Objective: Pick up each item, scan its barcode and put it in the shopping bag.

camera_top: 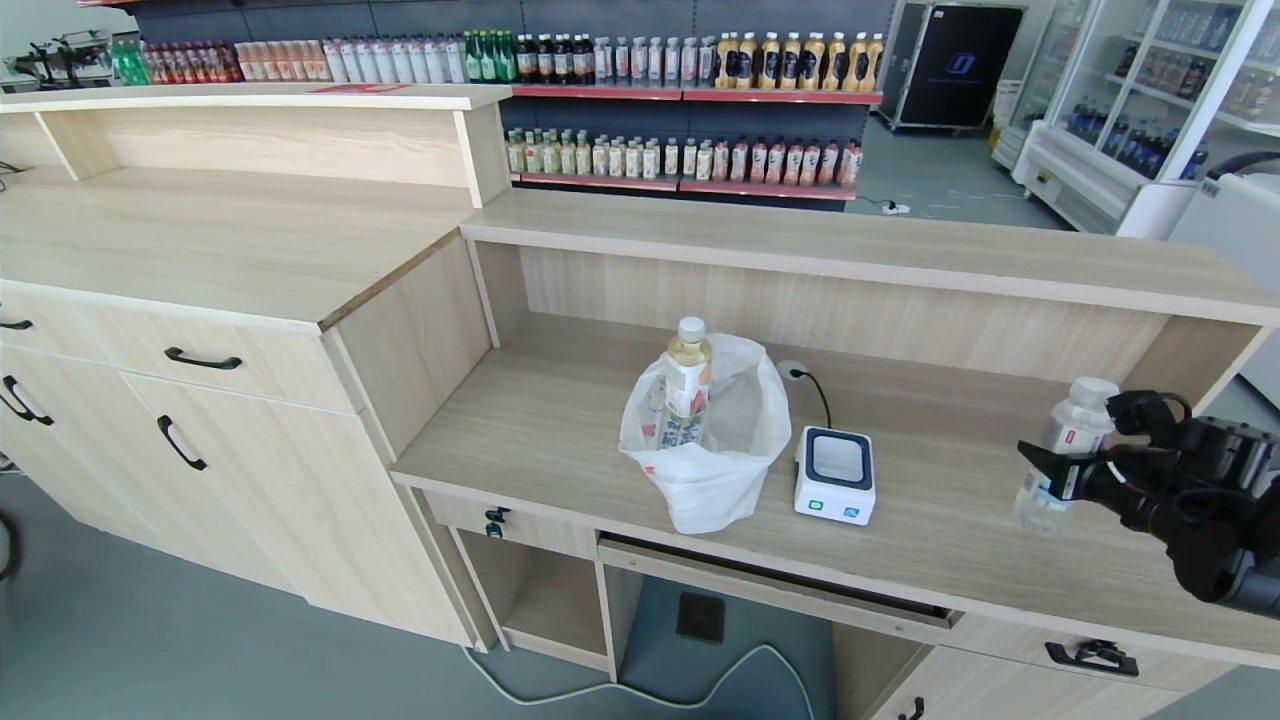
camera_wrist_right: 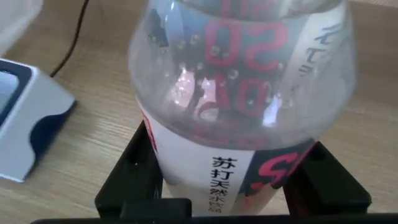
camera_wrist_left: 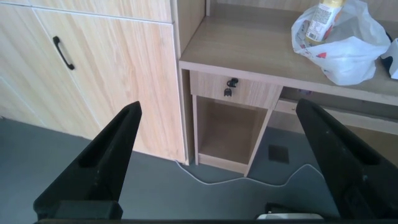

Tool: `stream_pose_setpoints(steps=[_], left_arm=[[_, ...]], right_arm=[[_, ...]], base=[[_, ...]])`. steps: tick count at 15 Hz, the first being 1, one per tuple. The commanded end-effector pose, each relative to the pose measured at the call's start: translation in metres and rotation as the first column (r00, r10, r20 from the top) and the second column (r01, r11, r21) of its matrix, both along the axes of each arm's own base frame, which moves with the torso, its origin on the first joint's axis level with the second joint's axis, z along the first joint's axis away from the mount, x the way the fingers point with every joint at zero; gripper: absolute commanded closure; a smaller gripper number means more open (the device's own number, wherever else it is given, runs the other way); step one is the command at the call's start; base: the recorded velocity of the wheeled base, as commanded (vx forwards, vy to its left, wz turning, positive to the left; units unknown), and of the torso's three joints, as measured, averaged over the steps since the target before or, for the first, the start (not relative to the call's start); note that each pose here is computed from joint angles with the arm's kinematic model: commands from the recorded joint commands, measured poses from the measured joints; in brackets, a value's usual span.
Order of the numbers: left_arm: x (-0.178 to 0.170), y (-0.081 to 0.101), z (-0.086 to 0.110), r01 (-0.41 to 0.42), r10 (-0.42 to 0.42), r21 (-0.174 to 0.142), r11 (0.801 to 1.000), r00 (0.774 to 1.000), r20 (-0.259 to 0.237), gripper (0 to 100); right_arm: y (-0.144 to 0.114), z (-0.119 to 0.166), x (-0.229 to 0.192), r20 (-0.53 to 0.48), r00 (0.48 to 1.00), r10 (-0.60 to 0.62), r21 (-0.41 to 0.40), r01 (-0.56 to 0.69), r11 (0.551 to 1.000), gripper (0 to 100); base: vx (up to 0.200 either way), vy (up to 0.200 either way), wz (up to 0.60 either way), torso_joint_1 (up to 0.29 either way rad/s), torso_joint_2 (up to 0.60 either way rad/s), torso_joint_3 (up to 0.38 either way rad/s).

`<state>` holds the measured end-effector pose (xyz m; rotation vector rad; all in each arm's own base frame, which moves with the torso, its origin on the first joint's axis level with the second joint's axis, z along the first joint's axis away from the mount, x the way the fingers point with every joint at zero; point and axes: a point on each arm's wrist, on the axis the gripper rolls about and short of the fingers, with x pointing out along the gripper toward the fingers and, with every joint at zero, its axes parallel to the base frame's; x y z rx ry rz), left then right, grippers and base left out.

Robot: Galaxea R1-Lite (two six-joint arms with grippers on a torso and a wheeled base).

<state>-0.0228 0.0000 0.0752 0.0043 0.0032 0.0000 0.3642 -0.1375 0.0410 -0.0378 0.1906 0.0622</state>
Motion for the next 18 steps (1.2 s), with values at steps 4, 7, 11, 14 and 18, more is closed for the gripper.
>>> stream_pose_setpoints(steps=[4, 7, 11, 14, 18], left_arm=[[0.0, 0.0, 0.0, 0.0, 0.0, 0.0, 1.0, 1.0, 0.0, 0], [0.0, 0.0, 0.0, 0.0, 0.0, 0.0, 1.0, 1.0, 0.0, 0], [0.0, 0.0, 0.0, 0.0, 0.0, 0.0, 1.0, 1.0, 0.0, 0], [0.0, 0.0, 0.0, 0.0, 0.0, 0.0, 1.0, 1.0, 0.0, 0], [0.0, 0.0, 0.0, 0.0, 0.0, 0.0, 1.0, 1.0, 0.0, 0]], right_arm=[[0.095, 0.239, -0.098, 0.055, 0.877, 0.477, 0.474, -0.443, 0.761, 100], [0.15, 0.284, -0.141, 0.077, 0.685, 0.724, 0.537, -0.641, 0.549, 100], [0.179, 0.282, -0.167, 0.086, 0.511, 0.855, 0.534, -0.749, 0.393, 100], [0.183, 0.272, -0.18, 0.086, 0.408, 0.909, 0.533, -0.79, 0.305, 100], [0.188, 0.239, -0.195, 0.073, 0.303, 0.95, 0.431, -0.869, 0.244, 100]], base=[[0.0, 0.0, 0.0, 0.0, 0.0, 0.0], [0.0, 0.0, 0.0, 0.0, 0.0, 0.0], [0.0, 0.0, 0.0, 0.0, 0.0, 0.0], [0.0, 0.0, 0.0, 0.0, 0.0, 0.0], [0.0, 0.0, 0.0, 0.0, 0.0, 0.0]])
